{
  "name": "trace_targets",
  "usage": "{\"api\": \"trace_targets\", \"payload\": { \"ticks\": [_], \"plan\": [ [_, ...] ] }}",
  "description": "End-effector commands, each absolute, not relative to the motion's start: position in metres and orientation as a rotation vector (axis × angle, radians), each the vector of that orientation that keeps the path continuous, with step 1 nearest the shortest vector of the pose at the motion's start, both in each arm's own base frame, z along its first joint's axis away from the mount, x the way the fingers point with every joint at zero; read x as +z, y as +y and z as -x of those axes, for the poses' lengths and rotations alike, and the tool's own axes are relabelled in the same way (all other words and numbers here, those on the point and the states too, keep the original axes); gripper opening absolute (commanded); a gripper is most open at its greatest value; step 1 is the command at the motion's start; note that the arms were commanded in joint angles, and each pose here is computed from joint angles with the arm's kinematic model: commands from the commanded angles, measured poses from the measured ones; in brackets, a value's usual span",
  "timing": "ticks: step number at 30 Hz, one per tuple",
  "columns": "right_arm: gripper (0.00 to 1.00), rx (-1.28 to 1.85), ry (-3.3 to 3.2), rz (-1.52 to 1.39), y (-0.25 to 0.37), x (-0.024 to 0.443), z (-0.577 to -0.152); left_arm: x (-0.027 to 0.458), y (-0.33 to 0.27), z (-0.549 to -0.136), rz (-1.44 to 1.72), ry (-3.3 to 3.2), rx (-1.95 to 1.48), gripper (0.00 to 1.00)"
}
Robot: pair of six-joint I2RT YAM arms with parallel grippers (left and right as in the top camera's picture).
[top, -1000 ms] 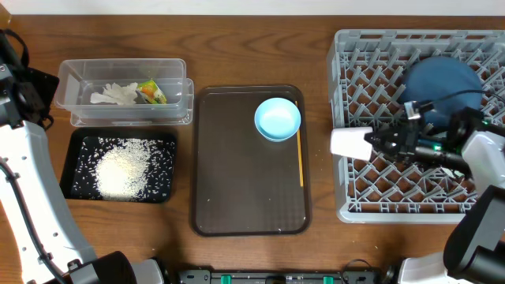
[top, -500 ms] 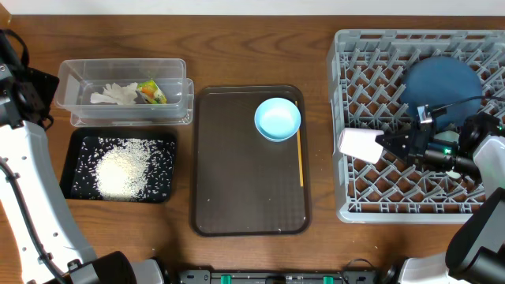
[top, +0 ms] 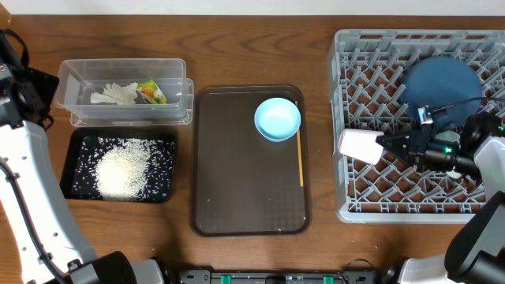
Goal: Sort waste into correct bins and load items into the dishwasher rack
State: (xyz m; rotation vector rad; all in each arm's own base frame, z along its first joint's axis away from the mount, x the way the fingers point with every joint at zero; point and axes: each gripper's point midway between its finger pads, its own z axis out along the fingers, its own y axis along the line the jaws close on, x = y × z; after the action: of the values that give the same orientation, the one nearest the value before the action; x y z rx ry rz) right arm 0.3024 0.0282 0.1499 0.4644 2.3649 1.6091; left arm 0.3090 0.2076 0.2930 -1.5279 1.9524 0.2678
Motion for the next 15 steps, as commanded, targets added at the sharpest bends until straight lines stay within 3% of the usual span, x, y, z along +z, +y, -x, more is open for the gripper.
{"api": "trace_targets", "payload": {
  "ticks": [1,15],
  "plan": [
    [0.01,1.615,2.371,-0.490,0.027,0.146,-0.302,0.293,0.211,-0.307,1.538,1.945,0.286,0.95],
    [0.01,1.657,2.423,-0.514,0.035,0.143,-0.285,0.293,0.211,-0.307,1.538,1.946,0.286,0.95]
  ]
}}
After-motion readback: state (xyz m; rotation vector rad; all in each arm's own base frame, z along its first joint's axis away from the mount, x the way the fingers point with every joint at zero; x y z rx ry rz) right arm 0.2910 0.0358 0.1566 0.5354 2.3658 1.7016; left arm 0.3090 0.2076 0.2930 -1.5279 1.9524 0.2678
